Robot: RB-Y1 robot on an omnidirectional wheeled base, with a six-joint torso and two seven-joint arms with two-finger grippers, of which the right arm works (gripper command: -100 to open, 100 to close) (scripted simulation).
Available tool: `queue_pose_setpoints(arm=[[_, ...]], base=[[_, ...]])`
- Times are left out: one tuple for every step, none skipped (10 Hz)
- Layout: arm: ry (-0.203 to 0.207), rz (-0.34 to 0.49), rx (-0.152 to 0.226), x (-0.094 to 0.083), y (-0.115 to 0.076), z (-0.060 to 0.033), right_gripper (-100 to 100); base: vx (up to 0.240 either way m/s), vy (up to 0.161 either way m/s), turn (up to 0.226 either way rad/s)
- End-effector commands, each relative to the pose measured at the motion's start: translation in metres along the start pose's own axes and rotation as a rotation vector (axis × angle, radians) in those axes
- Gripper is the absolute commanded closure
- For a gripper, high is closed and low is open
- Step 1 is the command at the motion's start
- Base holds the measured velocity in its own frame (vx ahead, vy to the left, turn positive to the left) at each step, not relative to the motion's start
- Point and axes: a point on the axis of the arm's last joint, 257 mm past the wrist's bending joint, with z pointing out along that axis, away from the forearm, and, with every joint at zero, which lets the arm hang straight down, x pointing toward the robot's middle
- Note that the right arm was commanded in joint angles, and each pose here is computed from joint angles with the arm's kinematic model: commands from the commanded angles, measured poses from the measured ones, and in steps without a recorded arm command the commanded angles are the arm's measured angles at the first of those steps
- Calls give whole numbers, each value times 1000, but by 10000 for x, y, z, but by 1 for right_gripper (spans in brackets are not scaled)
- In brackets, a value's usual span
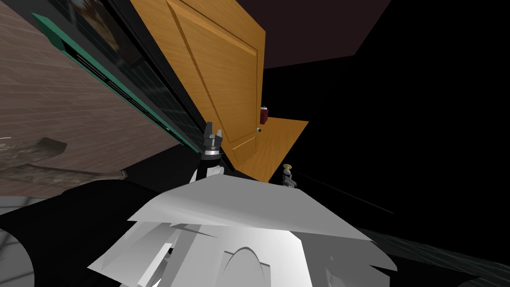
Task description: Push the door open
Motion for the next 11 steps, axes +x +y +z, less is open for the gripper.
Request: queue_pose_setpoints(arm=[[14,31,37,65,-262,-50,-100],[6,0,1,-2,-17,-9,-100],[-7,3,-8,8,-27,38,-100],[-9,5,-7,16,-42,50,-100],[-14,9,-7,32,-73,74,-100],[-19,14,-5,53,-112,102,-100],[-31,-11,-27,-33,98,46,-100],[-31,-11,-27,-33,98,46,100],[-31,-11,-27,-33,98,46,100],[-31,-11,-27,-33,98,46,100],[-31,-11,-27,-33,98,46,100]], base=[[-24,7,-7],[-10,-25,-50],[14,-22,-109],[31,3,-71],[43,15,-21],[52,14,-20],[23,-18,-48],[-3,-16,19],[-7,11,36],[-8,14,-17],[-6,5,-8]])
